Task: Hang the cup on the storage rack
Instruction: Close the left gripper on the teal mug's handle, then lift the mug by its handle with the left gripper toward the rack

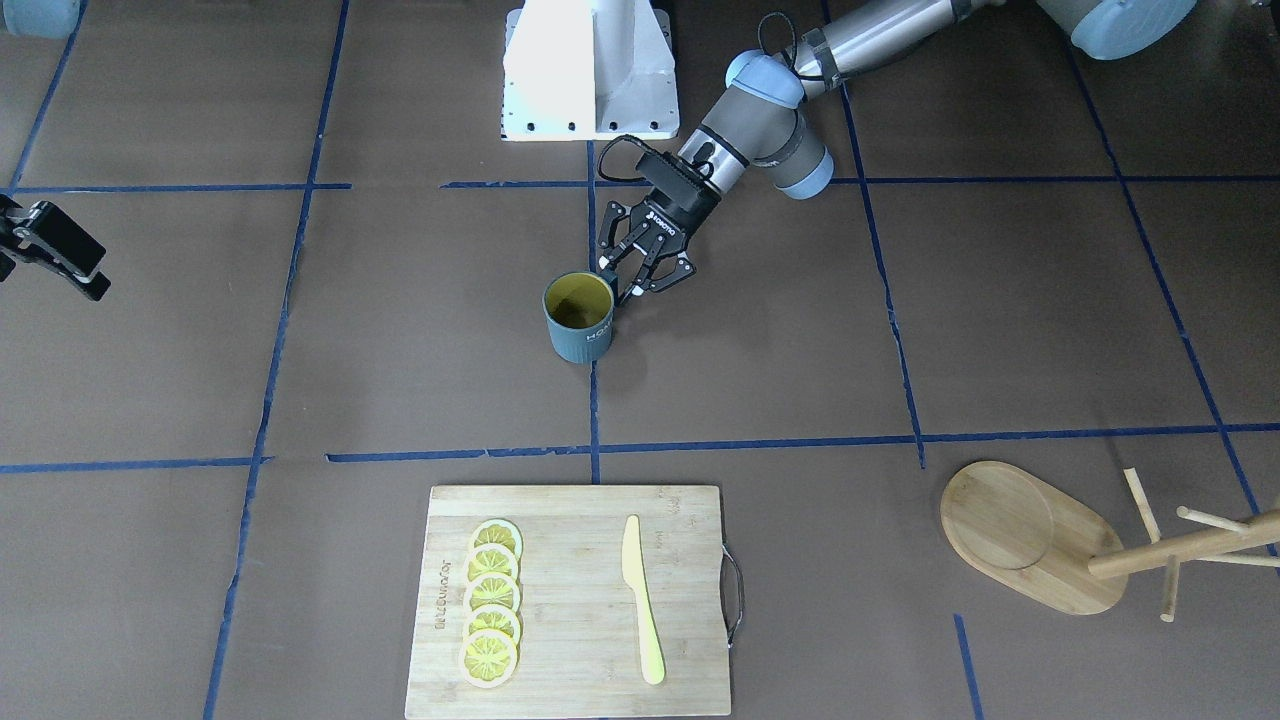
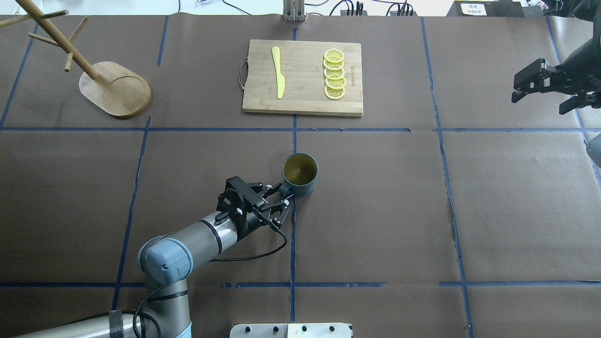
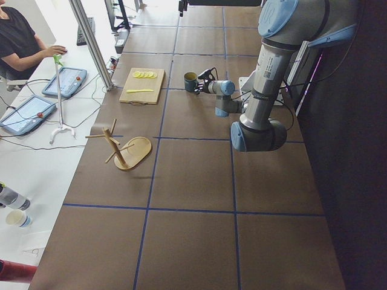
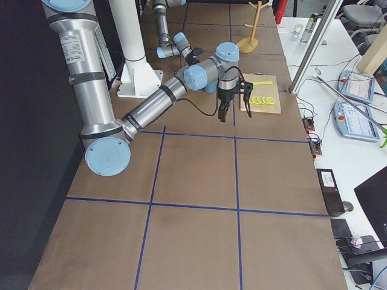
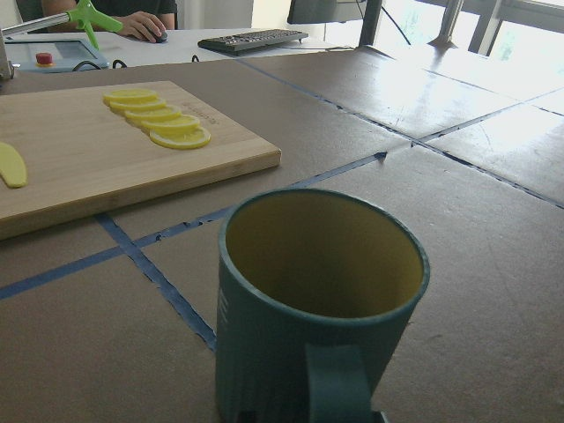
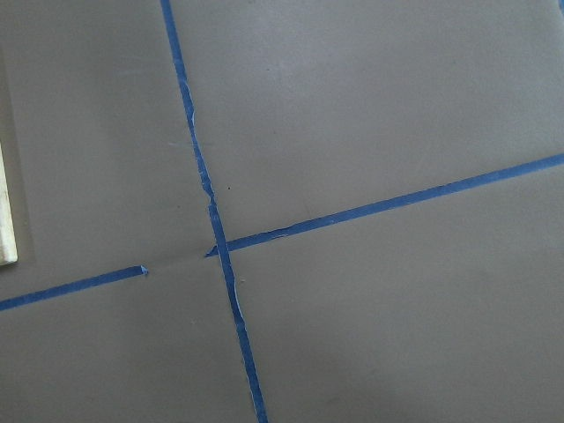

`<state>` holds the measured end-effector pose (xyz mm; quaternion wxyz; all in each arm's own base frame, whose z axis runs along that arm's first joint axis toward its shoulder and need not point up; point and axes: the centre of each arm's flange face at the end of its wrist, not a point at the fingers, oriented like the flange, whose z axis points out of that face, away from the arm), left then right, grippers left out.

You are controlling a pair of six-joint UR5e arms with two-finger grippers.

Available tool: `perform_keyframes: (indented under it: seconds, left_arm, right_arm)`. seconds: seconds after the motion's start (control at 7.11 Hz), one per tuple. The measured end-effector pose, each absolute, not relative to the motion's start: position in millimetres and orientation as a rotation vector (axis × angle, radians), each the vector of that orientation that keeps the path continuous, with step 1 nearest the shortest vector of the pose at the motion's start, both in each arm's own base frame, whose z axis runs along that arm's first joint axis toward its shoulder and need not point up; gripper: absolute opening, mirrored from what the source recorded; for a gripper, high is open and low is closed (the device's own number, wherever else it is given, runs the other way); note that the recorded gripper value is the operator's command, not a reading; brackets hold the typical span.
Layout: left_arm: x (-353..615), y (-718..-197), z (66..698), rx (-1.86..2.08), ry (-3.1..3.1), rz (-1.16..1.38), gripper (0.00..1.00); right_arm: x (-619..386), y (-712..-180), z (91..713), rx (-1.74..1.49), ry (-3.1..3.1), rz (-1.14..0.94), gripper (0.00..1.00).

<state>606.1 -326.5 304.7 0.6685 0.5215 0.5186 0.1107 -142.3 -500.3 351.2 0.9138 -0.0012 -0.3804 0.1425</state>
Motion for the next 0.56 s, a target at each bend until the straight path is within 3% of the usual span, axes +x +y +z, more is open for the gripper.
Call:
perform_keyframes:
  seconds: [0.14,0.56]
  left_arm:
    - [606.2,-326.5,305.4,1.179,1.165,0.255,0.09]
    - [602.8,-331.3,303.0,1.188,1.162,0.252,0.04]
  right_arm:
    - [-142.3,-500.3,351.2,-0.003,-0.783,0.293,0.99]
    - [-142.1,-500.0,351.1,-0.003,-0.783,0.294,0.99]
